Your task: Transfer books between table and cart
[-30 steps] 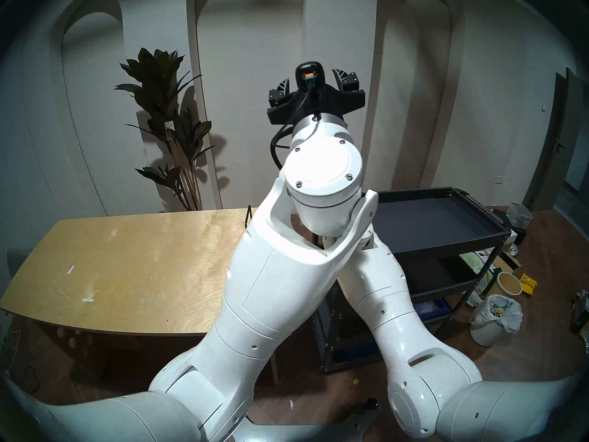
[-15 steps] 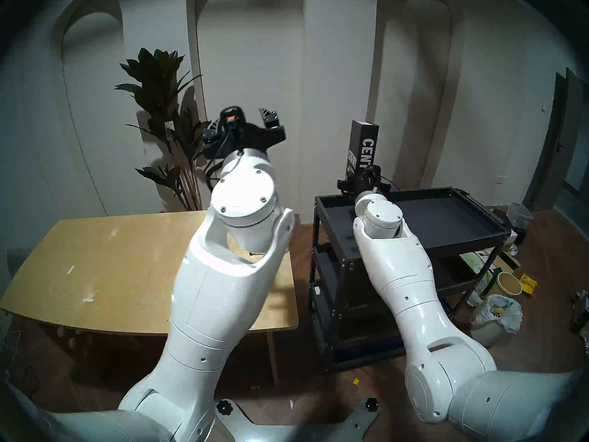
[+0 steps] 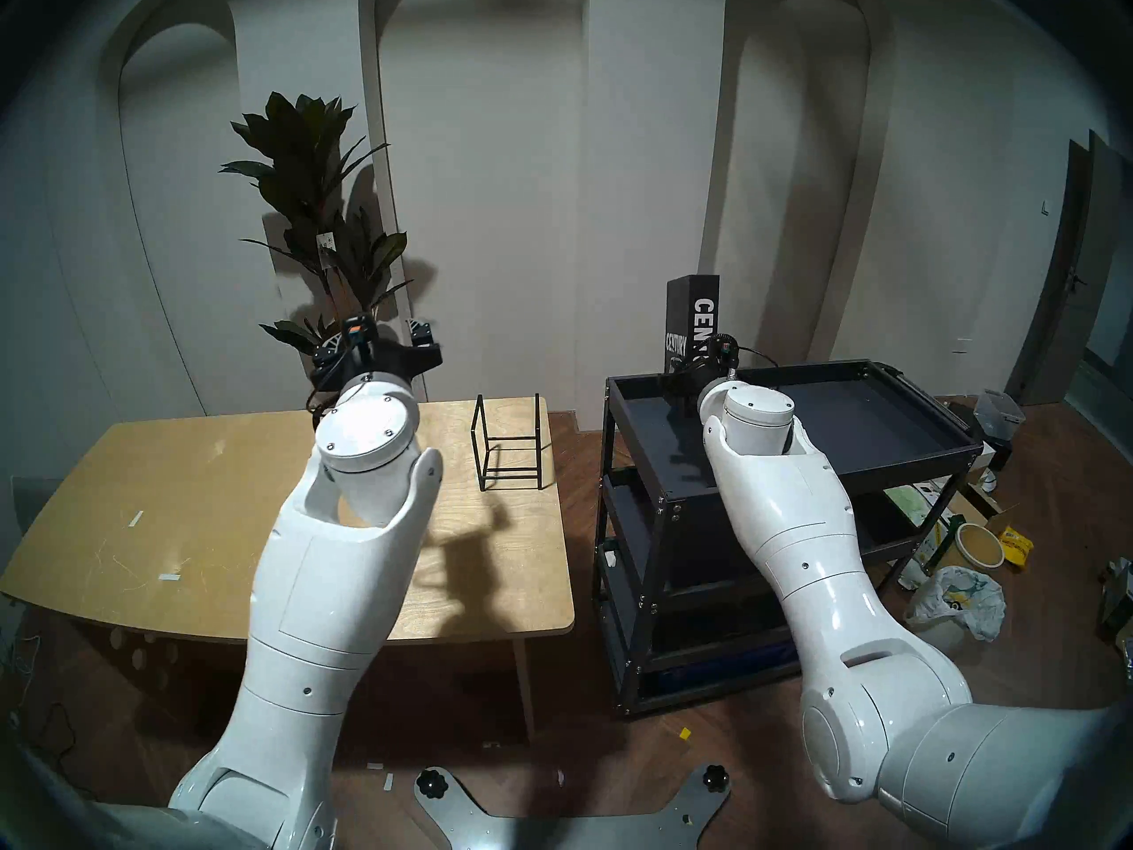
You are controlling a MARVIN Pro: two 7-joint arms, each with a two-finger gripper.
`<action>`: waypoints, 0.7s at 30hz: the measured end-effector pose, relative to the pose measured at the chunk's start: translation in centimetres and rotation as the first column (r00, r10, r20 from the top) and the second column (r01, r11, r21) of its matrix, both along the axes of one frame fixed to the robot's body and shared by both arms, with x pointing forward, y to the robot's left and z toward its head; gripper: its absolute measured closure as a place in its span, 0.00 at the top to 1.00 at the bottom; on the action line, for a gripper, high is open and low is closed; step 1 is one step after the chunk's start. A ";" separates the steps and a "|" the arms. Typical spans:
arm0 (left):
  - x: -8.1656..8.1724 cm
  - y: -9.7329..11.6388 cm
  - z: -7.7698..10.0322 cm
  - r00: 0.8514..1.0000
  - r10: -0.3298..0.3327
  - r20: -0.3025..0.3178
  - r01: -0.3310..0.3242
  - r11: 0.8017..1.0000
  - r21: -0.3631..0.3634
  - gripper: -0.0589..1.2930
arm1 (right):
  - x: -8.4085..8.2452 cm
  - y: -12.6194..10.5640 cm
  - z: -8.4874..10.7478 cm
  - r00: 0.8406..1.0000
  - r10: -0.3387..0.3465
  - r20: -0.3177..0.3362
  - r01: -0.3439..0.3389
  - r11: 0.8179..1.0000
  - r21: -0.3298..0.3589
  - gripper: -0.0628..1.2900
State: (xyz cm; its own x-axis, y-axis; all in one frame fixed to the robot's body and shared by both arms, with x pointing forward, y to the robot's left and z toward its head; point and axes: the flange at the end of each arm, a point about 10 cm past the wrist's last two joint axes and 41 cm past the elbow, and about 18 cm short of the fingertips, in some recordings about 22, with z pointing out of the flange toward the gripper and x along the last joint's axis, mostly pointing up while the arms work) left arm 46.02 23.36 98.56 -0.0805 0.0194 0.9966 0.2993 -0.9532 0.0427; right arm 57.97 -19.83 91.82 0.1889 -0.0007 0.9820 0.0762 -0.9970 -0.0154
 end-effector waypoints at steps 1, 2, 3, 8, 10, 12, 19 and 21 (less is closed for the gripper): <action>0.1 0.3 -0.5 1.000 -0.008 -0.010 0.008 1.000 0.002 0.95 | 0.1 0.0 -0.3 1.000 0.021 -0.016 -0.021 1.000 -0.007 0.51; 0.2 0.6 -0.9 1.000 -0.015 -0.019 0.015 1.000 0.003 0.95 | 0.1 0.0 -0.6 0.999 0.037 -0.027 -0.037 0.999 -0.013 0.51; 0.3 0.8 -1.3 0.999 -0.020 -0.027 0.020 1.000 0.004 0.95 | 0.1 0.0 -0.8 0.998 0.052 -0.037 -0.053 0.998 -0.019 0.51; 0.7 2.1 -3.0 0.997 -0.032 -0.066 0.033 0.999 0.008 0.95 | 0.3 -0.3 -1.7 0.990 0.126 -0.065 -0.130 0.990 -0.061 0.51; 0.8 2.6 -3.3 0.997 -0.035 -0.071 0.036 0.999 0.010 0.95 | 0.4 -0.5 -1.6 0.987 0.147 -0.062 -0.152 0.985 -0.083 0.51; 0.9 2.8 -3.4 0.997 -0.038 -0.071 0.039 0.999 0.012 0.95 | 0.5 -0.6 -1.5 0.985 0.160 -0.060 -0.165 0.982 -0.094 0.51; 0.8 3.4 -3.5 0.997 -0.044 -0.062 0.046 0.999 0.029 0.95 | 0.5 -1.9 -2.3 0.976 0.215 -0.031 -0.217 0.971 -0.099 0.51; 0.8 3.4 -3.6 0.997 -0.043 -0.062 0.045 0.998 0.032 0.95 | 0.5 -2.3 -2.5 0.975 0.219 -0.023 -0.220 0.971 -0.088 0.51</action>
